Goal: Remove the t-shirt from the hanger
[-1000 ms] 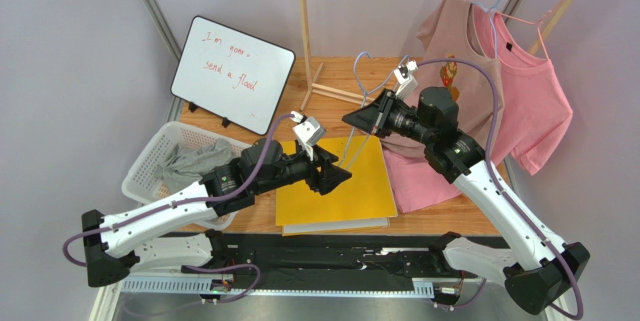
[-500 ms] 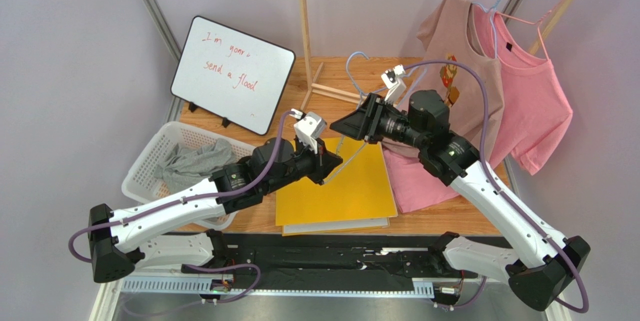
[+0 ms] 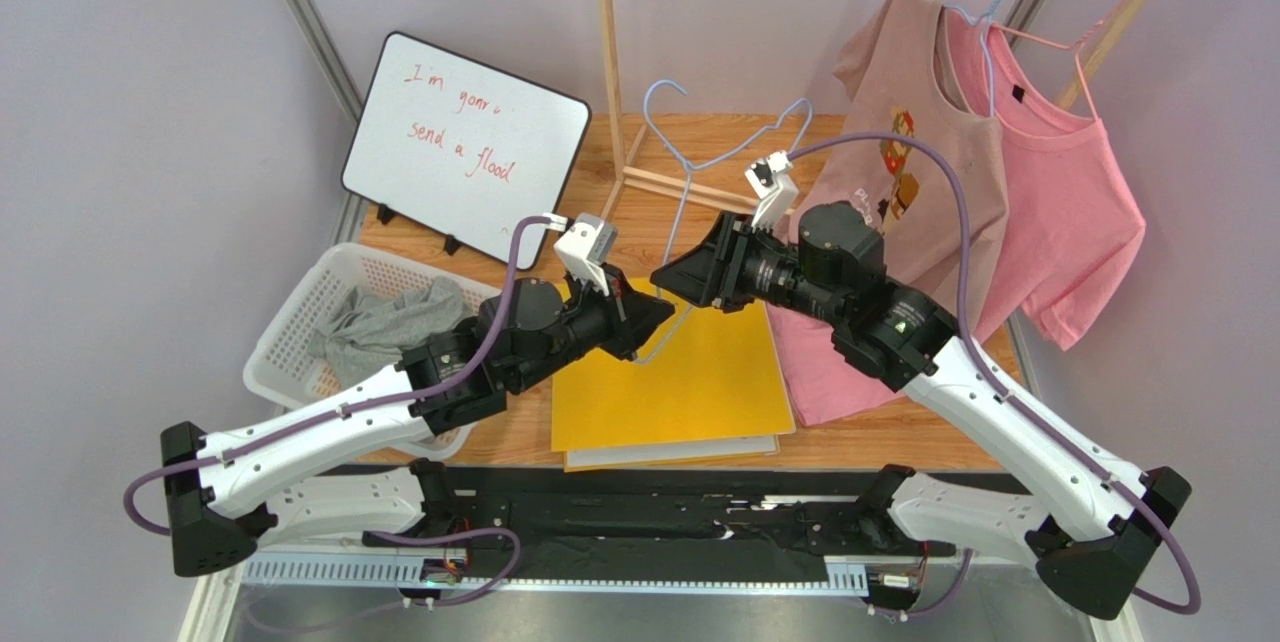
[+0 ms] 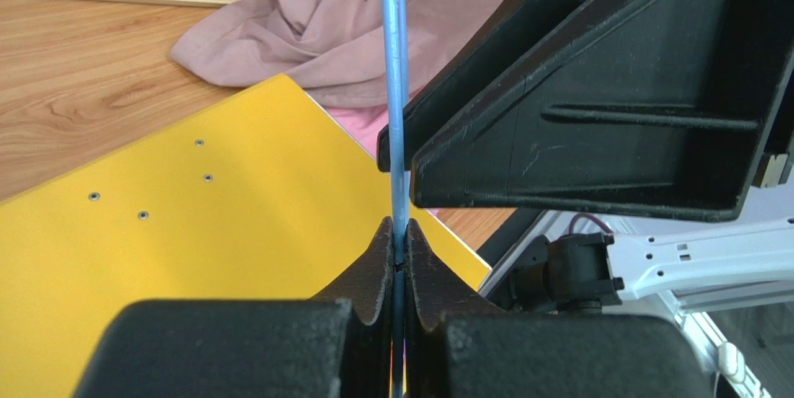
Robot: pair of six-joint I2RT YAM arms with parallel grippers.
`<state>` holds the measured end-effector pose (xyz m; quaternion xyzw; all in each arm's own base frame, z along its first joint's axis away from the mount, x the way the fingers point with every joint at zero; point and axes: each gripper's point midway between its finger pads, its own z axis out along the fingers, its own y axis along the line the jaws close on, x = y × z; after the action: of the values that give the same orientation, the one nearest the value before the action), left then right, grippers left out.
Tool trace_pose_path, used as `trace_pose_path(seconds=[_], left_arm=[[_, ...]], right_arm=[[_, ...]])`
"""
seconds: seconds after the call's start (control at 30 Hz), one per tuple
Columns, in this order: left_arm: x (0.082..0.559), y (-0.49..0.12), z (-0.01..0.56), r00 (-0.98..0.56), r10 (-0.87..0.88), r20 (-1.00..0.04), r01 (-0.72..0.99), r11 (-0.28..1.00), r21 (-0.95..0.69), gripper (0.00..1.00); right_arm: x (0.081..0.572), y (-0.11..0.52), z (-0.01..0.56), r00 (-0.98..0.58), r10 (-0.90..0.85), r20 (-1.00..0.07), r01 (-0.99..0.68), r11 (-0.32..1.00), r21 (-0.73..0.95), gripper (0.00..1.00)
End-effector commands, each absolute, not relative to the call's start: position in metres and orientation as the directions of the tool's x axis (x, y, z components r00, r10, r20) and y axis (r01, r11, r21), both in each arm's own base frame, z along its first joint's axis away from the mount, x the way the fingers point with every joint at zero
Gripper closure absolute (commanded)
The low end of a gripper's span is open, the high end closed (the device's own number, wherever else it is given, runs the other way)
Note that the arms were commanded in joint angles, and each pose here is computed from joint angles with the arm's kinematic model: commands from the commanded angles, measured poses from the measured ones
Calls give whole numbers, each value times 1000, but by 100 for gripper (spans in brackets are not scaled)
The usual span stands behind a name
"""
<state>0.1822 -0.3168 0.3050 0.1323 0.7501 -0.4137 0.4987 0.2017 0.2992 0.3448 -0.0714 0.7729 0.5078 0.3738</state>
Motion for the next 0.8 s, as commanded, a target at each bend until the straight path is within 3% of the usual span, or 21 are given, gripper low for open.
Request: trace_pose_path(seconds=[0.0,0.2,0.27,0.33,0.37,0.47,0.77], left_arm=[[179,-322,321,-467,-271,-842,627,570,-531,100],[179,-323,320,-464,-273,-842,630,567,-531,100],[179,-322,320,-461,-278,-843,627,570,-531,100],[182,-317,320,-453,-282,-846,612,592,-525,98],[183,-313,318,-449,-282,-848,603,605,-520,72],[185,-283,316,-419,-299,-857,552,666,-502,40],[169,-185,311,-325,-363,-873,455,750,-481,39]], right_arm=[[207,305,353,-675,289,-679,-511,482,712,62],[210,314,351,-680,286,-676,-512,475,716,73],[214,317,348,-682,288,-673,-503,483,717,95],[221,319,343,-680,286,-676,-491,507,709,100],[228,316,343,-666,299,-684,-473,540,696,100],[252,314,346,-617,282,-735,-465,622,630,100],[348,301,371,-429,210,-879,-449,794,409,100]])
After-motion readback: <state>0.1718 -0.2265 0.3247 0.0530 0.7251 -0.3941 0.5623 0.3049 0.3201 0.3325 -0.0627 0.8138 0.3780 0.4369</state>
